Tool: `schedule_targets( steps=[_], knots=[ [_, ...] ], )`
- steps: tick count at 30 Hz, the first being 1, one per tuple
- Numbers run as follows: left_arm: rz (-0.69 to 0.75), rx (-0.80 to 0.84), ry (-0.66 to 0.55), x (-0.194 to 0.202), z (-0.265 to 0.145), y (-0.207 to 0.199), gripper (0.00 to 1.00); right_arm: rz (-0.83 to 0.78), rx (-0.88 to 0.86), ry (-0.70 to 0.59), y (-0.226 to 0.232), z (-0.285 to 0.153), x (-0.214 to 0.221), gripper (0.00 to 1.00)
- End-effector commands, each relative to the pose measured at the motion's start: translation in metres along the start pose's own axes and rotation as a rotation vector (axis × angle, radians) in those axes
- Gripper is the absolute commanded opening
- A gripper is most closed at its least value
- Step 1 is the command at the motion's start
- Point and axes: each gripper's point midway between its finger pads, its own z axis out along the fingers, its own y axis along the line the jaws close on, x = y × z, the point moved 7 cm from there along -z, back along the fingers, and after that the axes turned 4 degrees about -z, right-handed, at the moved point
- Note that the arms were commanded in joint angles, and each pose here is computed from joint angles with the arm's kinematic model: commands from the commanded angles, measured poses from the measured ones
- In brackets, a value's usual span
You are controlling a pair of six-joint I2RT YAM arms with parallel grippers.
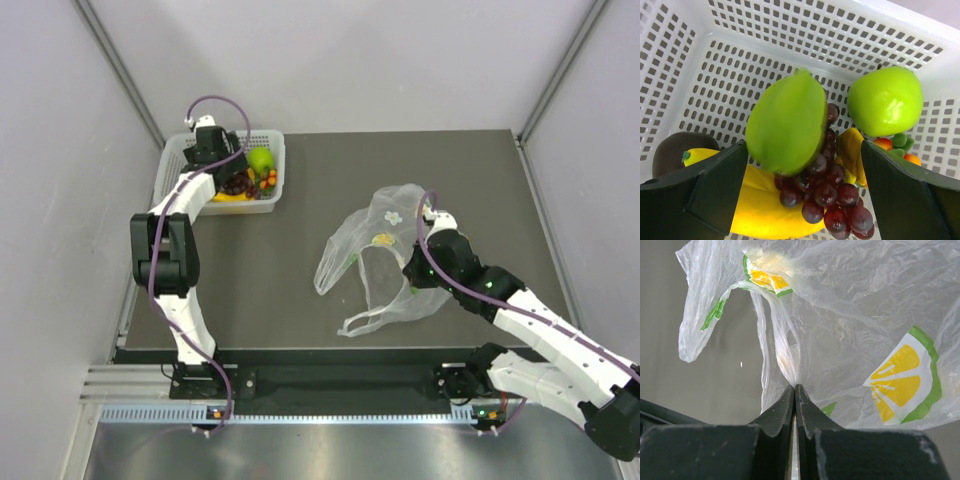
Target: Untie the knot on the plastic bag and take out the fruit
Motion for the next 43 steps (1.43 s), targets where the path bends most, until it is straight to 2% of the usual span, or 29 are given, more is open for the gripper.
schedule_targets(
  steps=[1,6,7,8,10,11,13,15,16,17,19,20,25,35,43],
  knots=[
    [-0.021,0.051,-0.082,-0.027,-0.024,-0.008,0.99,-0.009,-0.03,-0.071,0.005,-0.01,-0.021,0.0],
    [-0.05,0.128,-0.056,-0.026,-0.066,-0.008,0.99,-0.024,-0.044,-0.091,0.006,-0.014,-0.023,0.0],
    [-0.054,0.155,-0.015,-0.014,-0.072,-0.007,0.99,-0.025,-0.051,-0.095,0.006,-0.015,-0.024,0.0],
    [-0.066,0.189,-0.035,-0.021,-0.092,-0.009,0.99,-0.023,-0.059,-0.105,0.007,-0.017,-0.025,0.0],
    [-0.057,0.28,0.031,0.0,-0.111,-0.009,0.99,-0.025,-0.073,-0.118,0.008,-0.022,-0.026,0.01],
    [-0.055,0.337,0.004,-0.007,-0.135,-0.012,0.99,-0.031,-0.076,-0.125,0.007,-0.023,-0.026,0.01],
    [-0.032,0.404,0.049,0.01,-0.158,-0.008,0.99,-0.034,-0.083,-0.137,0.007,-0.026,-0.026,0.03],
    [-0.002,0.478,-0.01,0.004,-0.197,-0.007,0.99,-0.043,-0.085,-0.144,0.006,-0.028,-0.027,0.03],
    [0.012,0.541,0.018,0.014,-0.209,-0.007,0.99,-0.046,-0.087,-0.148,0.006,-0.029,-0.027,0.04],
    [0.035,0.594,-0.039,0.007,-0.235,-0.006,0.99,-0.047,-0.087,-0.15,0.006,-0.03,-0.027,0.04],
    [0.034,0.632,-0.041,0.014,-0.256,-0.002,0.99,-0.047,-0.091,-0.155,0.005,-0.031,-0.026,0.04],
    [0.047,0.718,-0.073,0.012,-0.281,-0.004,0.99,-0.046,-0.101,-0.165,0.006,-0.031,-0.027,0.04],
    [0.075,0.887,-0.079,0.029,-0.334,0.001,0.99,-0.049,-0.108,-0.151,0.005,-0.029,-0.02,0.04],
    [0.089,1.057,-0.112,0.036,-0.389,0.002,0.99,-0.059,-0.095,-0.115,0.003,-0.032,-0.017,0.07],
    [0.123,1.035,-0.099,0.041,-0.388,0.0,0.99,-0.055,-0.093,-0.129,0.001,-0.037,-0.016,0.08]
  ],
)
